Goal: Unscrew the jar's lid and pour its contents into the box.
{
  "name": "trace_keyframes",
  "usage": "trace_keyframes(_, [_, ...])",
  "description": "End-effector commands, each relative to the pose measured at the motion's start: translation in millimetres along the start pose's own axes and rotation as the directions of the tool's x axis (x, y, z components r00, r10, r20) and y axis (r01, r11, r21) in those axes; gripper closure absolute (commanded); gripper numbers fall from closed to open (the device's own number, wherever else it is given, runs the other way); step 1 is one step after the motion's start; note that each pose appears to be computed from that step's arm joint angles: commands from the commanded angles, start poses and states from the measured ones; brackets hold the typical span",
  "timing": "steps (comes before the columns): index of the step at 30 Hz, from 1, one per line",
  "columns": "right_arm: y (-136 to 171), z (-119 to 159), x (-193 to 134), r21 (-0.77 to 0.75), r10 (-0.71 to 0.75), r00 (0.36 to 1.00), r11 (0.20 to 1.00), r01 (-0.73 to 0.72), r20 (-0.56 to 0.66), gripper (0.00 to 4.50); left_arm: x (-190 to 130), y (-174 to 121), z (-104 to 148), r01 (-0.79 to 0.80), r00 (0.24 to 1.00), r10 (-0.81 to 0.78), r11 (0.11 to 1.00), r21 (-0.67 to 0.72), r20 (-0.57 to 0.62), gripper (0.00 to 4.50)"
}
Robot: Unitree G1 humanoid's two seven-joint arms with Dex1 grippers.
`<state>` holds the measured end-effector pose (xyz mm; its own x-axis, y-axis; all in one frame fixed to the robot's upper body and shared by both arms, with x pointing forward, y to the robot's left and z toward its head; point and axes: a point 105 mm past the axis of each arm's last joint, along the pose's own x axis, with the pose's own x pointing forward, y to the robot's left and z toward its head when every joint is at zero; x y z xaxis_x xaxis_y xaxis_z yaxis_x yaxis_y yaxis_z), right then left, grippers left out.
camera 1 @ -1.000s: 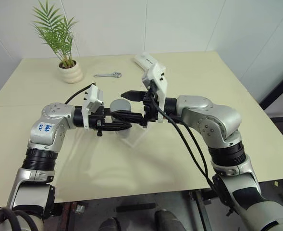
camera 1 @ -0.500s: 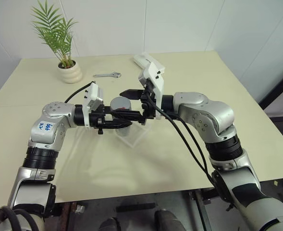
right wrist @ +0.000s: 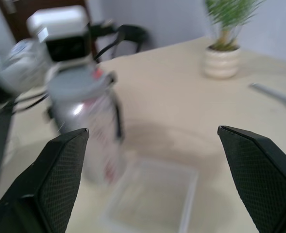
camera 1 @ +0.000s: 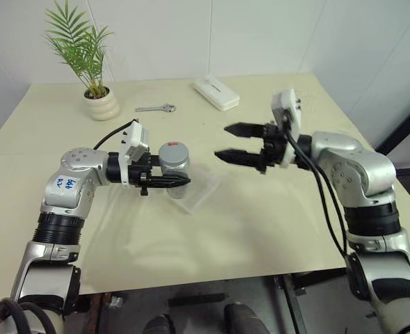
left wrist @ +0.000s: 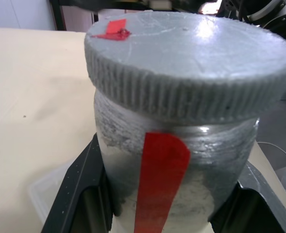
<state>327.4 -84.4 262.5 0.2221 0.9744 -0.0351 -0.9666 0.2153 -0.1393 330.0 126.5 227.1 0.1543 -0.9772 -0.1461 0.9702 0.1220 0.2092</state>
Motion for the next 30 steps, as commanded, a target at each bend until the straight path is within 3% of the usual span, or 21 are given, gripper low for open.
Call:
trace_keyframes(1, [26,19,2,-0.148,0.185,0.983,0.972,-0.180,0.018,0.03,-5,0,10,-0.001,1.000,0.001,0.999,0.052,0.008,2.57])
trace_keyframes(4, [39,21,13,-0.186,0.290,0.956,0.942,-0.280,0.030,0.03,-5,1,9,0.001,1.000,-0.001,0.999,0.049,0.005,2.57])
trace_keyframes(12, [17,23,63,-0.149,0.237,0.971,0.961,-0.232,0.017,0.03,0,-3,6,0.026,1.000,-0.026,0.999,0.042,0.000,2.57])
trace_keyframes(30, [14,31,97,-0.129,0.255,0.967,0.959,-0.250,0.023,0.03,1,-5,5,0.036,0.999,-0.036,0.999,0.039,-0.003,2.57])
